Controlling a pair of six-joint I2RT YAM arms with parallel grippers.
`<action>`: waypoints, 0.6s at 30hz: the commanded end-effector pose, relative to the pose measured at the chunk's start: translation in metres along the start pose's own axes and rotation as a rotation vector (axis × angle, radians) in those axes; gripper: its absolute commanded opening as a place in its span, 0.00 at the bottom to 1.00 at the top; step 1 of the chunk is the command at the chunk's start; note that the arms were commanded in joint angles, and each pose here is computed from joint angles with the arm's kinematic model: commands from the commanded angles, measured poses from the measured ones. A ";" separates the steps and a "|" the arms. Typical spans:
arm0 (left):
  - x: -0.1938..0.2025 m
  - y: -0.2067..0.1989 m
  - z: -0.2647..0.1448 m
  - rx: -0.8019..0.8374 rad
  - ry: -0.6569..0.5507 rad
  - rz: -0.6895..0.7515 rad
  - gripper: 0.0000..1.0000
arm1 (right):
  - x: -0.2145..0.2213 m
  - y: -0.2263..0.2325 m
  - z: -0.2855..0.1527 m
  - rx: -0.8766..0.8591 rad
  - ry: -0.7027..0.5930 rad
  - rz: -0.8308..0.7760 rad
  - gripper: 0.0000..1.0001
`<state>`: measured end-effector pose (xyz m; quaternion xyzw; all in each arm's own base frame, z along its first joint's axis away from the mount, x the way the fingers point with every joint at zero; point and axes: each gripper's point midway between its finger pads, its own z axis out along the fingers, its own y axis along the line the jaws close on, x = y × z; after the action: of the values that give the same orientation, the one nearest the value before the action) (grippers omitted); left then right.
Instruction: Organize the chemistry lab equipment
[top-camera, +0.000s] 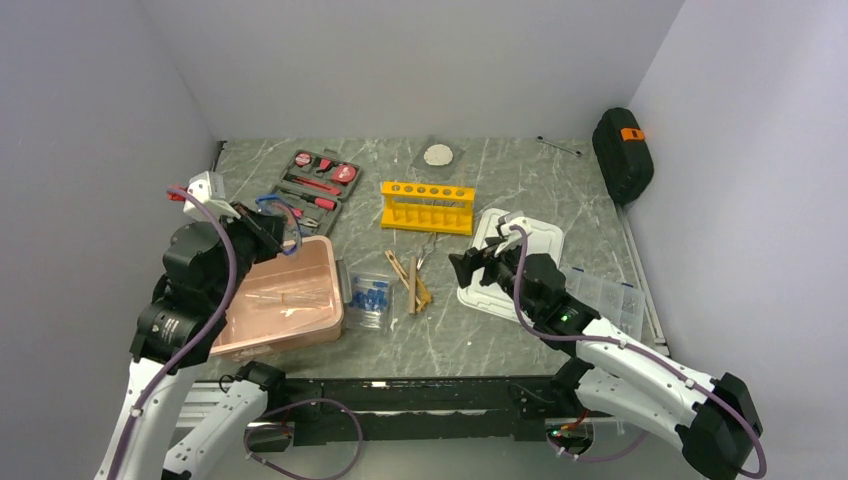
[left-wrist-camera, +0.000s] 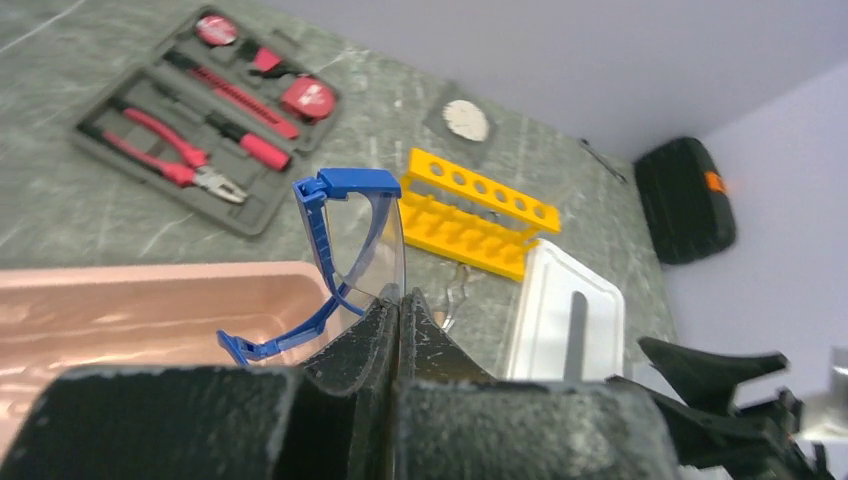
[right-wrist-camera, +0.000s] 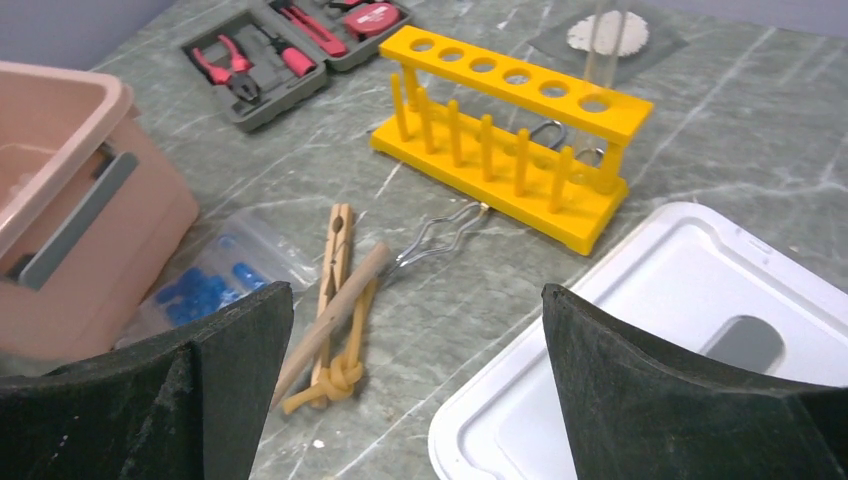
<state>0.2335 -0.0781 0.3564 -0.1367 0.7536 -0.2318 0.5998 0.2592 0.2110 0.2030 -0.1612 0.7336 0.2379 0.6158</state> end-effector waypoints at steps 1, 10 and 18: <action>-0.001 0.035 0.001 -0.201 -0.023 -0.102 0.00 | -0.016 -0.021 -0.002 0.124 -0.059 0.020 0.96; 0.054 0.067 0.031 -0.279 0.130 -0.172 0.00 | -0.010 -0.044 -0.018 0.233 -0.069 0.028 0.97; 0.102 0.096 0.026 -0.343 0.295 -0.074 0.00 | -0.005 -0.061 -0.025 0.325 -0.056 0.035 0.98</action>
<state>0.2485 -0.0480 0.2254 -0.2634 0.8374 -0.1470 0.4558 0.2683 0.1605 0.1998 -0.0745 0.7482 0.1511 0.6418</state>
